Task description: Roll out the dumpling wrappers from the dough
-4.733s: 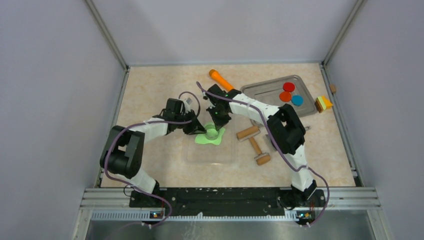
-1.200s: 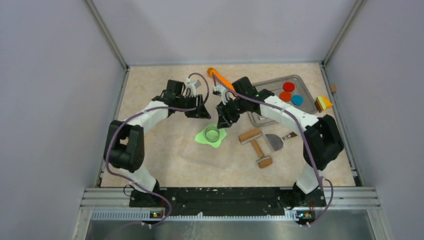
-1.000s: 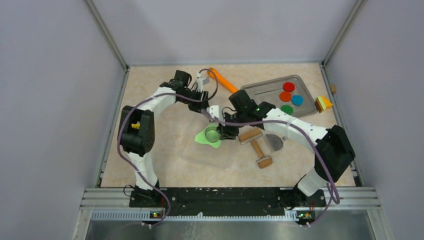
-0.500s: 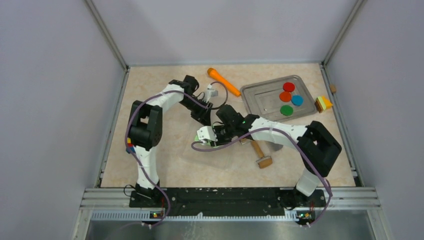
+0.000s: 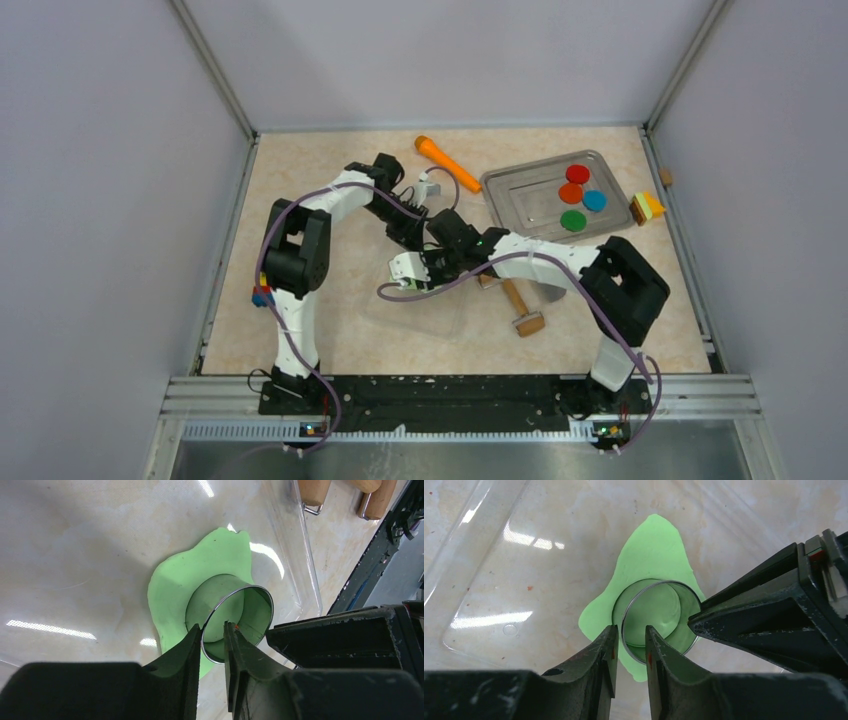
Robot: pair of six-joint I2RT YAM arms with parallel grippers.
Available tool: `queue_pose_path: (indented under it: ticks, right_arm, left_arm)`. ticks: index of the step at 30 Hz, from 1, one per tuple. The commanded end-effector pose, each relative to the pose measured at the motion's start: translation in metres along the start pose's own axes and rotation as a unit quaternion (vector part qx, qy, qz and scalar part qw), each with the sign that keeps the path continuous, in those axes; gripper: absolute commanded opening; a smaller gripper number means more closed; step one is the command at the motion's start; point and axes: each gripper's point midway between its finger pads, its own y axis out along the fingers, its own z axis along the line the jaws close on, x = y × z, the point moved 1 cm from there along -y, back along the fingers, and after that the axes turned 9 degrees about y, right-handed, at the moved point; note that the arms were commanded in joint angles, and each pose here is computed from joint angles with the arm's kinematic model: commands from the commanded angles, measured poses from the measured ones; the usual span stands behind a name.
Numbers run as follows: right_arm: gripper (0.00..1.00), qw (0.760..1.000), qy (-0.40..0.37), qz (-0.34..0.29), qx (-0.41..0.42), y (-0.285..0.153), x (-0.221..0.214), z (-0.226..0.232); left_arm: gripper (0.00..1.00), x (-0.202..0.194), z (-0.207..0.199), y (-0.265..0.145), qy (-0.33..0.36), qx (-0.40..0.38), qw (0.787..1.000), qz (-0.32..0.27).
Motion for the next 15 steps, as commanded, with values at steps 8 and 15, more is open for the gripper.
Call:
queue_pose_path:
  ticks: [8, 15]
  right_arm:
    - [0.26, 0.999, -0.027, -0.009, 0.015, 0.011, 0.012, -0.002]
    - [0.18, 1.000, -0.019, -0.005, 0.023, 0.015, 0.009, 0.001]
  left_arm:
    - [0.23, 0.010, 0.000, -0.002, 0.014, 0.001, 1.000, -0.017]
    - [0.16, 0.004, 0.001, 0.001, 0.004, 0.002, 1.000, -0.008]
